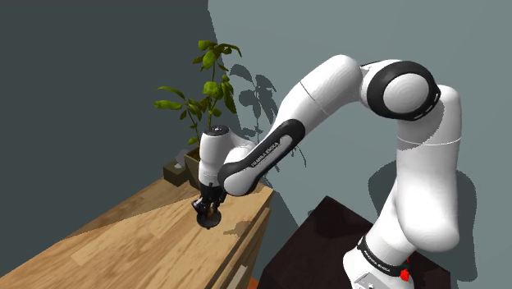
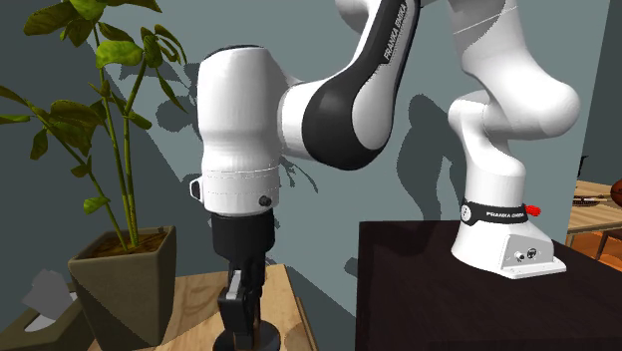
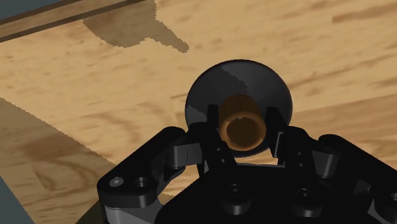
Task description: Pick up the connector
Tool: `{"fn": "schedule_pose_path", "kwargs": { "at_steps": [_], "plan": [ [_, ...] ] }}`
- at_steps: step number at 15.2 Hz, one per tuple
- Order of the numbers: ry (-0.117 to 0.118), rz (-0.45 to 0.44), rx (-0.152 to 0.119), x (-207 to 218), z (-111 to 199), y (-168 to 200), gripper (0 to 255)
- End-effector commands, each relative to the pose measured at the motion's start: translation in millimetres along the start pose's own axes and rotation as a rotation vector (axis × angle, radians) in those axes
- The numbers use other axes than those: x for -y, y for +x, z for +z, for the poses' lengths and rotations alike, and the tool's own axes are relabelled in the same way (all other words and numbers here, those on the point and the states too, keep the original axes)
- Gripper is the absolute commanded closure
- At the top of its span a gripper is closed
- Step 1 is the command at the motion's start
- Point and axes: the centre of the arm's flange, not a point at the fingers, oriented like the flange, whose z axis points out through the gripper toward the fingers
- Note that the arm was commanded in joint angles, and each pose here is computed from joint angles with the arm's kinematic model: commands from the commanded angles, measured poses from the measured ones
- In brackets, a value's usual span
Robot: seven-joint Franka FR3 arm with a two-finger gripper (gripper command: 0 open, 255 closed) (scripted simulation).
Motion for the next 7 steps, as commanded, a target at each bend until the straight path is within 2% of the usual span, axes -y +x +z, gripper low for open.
{"fn": "schedule_pose_path", "kwargs": {
  "at_steps": [1,5,7],
  "plan": [
    [0.000,0.000,0.000,0.1,-10.2,0.3,255],
    [0.000,0.000,0.000,0.2,-31.3,0.2,255],
    [0.000,0.000,0.000,0.2,-32.1,0.2,255]
  ]
}}
